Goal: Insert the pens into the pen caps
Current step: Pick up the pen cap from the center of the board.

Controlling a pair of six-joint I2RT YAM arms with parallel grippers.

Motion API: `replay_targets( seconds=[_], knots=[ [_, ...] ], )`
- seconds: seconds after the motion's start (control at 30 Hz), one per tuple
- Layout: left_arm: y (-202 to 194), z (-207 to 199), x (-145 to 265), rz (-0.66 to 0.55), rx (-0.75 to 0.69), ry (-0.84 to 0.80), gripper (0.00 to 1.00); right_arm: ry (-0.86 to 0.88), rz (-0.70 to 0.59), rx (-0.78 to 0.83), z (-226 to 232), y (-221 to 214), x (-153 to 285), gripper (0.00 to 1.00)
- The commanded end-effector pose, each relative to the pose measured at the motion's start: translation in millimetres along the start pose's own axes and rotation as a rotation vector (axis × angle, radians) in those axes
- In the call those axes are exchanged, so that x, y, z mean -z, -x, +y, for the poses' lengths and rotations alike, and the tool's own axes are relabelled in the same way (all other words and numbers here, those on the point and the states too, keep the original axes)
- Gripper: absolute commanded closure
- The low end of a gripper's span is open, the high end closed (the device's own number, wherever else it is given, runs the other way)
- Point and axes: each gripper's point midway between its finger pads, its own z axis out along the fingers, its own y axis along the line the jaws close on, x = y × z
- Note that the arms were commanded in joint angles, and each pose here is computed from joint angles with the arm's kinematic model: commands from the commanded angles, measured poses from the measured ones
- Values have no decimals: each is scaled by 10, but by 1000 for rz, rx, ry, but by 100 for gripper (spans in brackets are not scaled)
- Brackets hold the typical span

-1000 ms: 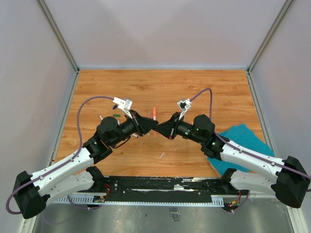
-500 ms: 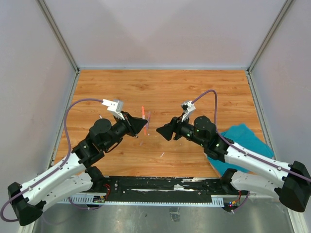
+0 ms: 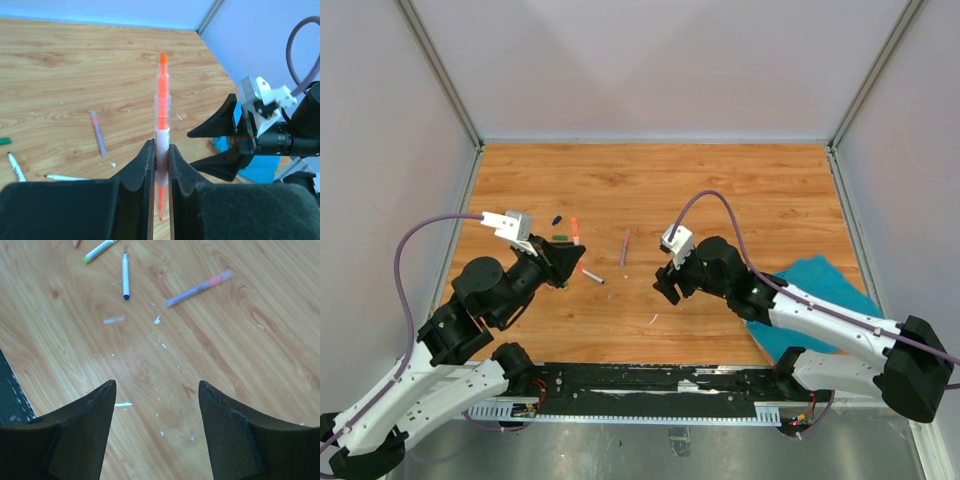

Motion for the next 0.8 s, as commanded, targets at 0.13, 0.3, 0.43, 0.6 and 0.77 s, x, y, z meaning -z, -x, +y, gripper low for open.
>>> replay_targets(
  seconds=[0.13, 0.3, 0.43, 0.6, 0.77],
  knots=[
    [-82, 308, 43, 49, -37, 168, 99, 356, 12, 534, 396, -118, -122, 32],
    [-102, 461, -45, 88, -87, 257, 100, 502, -2, 670, 562, -189, -165, 31],
    [-99, 651, -115, 115, -63, 297, 100, 585, 37, 721, 629, -258, -240, 31],
    [-90, 974, -99, 129, -28, 376, 99, 719, 101, 756, 740, -323, -346, 33],
    [-18, 1072, -13, 105, -40, 445, 99, 811, 167, 772, 796, -388, -557, 35]
  ],
)
